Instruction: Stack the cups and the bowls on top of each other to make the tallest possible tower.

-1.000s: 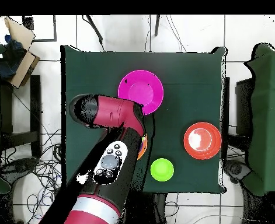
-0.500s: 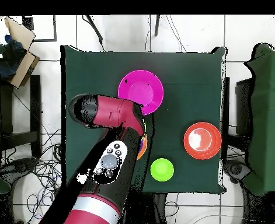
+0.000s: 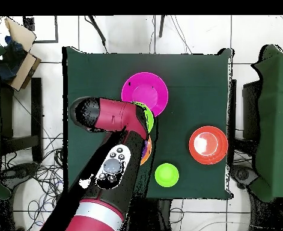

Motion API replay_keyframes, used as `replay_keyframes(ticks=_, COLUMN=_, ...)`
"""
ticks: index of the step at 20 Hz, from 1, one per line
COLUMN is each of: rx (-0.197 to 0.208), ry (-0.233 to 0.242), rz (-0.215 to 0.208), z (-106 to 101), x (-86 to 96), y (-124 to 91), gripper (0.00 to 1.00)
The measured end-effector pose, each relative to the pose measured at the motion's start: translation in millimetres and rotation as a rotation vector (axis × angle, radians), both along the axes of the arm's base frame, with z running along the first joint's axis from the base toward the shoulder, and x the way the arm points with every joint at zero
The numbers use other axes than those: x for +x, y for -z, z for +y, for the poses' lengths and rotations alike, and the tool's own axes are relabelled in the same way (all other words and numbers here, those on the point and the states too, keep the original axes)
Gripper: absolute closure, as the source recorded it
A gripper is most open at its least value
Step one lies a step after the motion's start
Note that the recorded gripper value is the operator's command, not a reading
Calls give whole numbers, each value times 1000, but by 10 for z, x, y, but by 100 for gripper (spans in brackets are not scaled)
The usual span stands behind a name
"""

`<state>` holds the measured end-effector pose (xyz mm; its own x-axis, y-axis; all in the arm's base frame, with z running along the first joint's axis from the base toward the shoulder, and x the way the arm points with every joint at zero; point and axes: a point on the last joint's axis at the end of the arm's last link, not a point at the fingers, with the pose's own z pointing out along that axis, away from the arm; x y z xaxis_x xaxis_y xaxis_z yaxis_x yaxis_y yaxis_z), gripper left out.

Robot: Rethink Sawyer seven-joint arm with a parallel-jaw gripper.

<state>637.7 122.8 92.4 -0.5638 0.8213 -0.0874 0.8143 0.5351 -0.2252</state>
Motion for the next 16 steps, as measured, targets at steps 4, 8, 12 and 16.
replay_keyframes(ticks=4, rx=5, ry=-2, rz=2, z=22, x=-1, y=11, gripper=0)
replay_keyframes(ticks=8, rx=6, ry=-3, rz=2, z=28, x=-1, y=13, gripper=0)
replay_keyframes(ticks=12, rx=6, ry=-3, rz=2, z=28, x=-1, y=13, gripper=0)
replay_keyframes(ticks=16, rx=6, ry=-3, rz=0, z=29, x=3, y=3, gripper=0)
